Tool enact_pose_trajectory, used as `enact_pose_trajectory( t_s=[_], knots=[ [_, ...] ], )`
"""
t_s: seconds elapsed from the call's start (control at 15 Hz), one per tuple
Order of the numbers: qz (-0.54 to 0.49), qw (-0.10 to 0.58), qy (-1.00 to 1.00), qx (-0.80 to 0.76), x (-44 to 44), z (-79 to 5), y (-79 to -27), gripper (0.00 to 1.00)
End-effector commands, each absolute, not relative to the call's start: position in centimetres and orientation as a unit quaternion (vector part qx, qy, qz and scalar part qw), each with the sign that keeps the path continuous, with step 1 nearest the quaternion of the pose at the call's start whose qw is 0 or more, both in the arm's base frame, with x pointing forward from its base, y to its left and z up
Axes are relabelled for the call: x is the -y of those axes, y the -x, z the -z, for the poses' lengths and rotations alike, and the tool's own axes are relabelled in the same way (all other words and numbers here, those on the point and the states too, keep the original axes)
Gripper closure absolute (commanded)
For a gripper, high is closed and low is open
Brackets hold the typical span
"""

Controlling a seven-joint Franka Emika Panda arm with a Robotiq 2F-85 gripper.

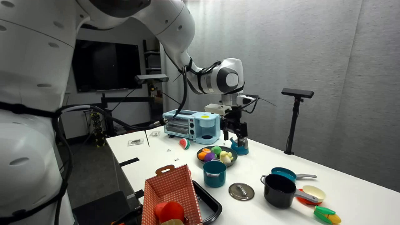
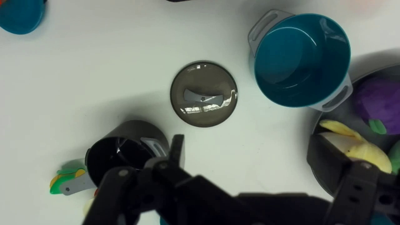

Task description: Place the lid on top of the blue pot

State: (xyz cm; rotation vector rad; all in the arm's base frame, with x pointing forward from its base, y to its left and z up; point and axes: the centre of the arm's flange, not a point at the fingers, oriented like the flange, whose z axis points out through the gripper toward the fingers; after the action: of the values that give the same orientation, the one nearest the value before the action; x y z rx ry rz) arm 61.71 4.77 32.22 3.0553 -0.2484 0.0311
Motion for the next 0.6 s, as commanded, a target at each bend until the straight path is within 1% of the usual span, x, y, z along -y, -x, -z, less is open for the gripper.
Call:
enact_pose_trajectory(
  t_s=[0.0,0.07,0.13,0.27,0.53],
  knots=[
    [-0.007,0.022,-0.988,0.154,-5.9,-32.4,-64.0,0.00],
    [-0.014,0.015,-0.985,0.173,-6.1,-32.4,-64.3,0.00],
    [-0.022,0.003,-0.980,0.196,-4.9,-30.3,-62.6,0.00],
    [-0.031,-0.013,-0.969,0.245,-4.0,-29.5,-62.3,0.00],
    [-0.048,-0.027,-0.940,0.338,-1.3,-27.6,-61.0,0.00]
  ],
)
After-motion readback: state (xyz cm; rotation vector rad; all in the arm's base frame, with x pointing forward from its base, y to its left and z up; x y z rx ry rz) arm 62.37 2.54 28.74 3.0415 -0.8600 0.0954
